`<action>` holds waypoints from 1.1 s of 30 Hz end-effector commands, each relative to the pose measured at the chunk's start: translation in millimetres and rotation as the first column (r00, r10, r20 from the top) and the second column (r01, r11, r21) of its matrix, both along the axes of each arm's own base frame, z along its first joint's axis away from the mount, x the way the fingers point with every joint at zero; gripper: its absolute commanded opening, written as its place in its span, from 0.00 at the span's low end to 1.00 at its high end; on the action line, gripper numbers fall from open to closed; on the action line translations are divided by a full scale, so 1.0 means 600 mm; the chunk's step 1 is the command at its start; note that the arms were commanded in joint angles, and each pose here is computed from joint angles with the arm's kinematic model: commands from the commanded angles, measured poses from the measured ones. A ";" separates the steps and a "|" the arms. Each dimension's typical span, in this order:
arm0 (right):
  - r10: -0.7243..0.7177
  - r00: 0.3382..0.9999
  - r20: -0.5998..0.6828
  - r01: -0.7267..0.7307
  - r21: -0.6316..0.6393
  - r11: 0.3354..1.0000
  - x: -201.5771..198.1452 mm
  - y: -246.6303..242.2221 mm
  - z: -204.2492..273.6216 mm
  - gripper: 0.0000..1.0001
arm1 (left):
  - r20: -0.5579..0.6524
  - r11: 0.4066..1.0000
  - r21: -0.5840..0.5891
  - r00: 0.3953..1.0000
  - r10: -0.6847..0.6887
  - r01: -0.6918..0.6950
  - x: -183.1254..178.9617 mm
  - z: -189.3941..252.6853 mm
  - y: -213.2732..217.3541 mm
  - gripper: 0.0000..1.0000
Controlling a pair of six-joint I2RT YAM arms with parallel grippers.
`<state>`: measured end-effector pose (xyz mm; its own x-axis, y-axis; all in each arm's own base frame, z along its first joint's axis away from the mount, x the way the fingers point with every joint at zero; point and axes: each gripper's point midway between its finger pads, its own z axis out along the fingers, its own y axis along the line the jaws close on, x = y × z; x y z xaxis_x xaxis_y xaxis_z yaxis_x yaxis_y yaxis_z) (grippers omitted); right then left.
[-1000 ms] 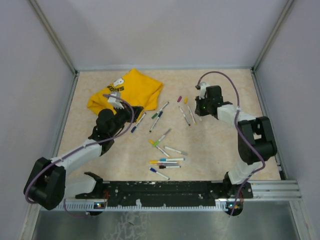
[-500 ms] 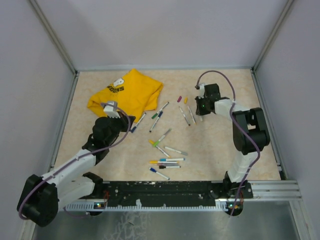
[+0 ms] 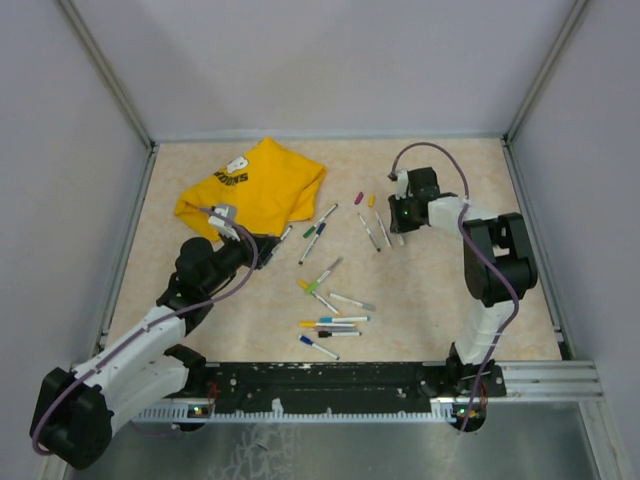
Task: Open the pen caps
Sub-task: Place the pen at the center of the board.
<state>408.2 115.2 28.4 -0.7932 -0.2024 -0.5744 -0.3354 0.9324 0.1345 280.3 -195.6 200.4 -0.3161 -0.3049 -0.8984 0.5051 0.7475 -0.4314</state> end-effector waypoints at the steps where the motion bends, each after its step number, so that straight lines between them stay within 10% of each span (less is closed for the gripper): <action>1: 0.005 1.000 0.031 -0.005 0.025 1.000 0.024 0.004 0.020 0.20 | -0.014 0.991 -0.056 0.993 -0.119 0.118 -0.027 0.011 -0.028 0.00; 26: 0.031 0.983 0.179 -0.041 0.056 0.998 0.016 -0.006 0.130 0.26 | -0.039 0.968 -0.054 0.968 -0.247 0.245 -0.027 0.022 -0.127 0.00; 33: 0.193 0.935 0.299 -0.305 0.395 0.867 -0.073 0.017 0.311 0.26 | -0.054 0.972 0.024 0.972 -0.231 0.232 0.014 0.016 -0.223 0.00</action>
<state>396.6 114.0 132.1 -0.6694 -0.1438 -0.7289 -0.4451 0.8631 0.2386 265.4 -306.9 192.6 -0.4887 -0.1771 -0.8543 0.6421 0.5899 -0.4896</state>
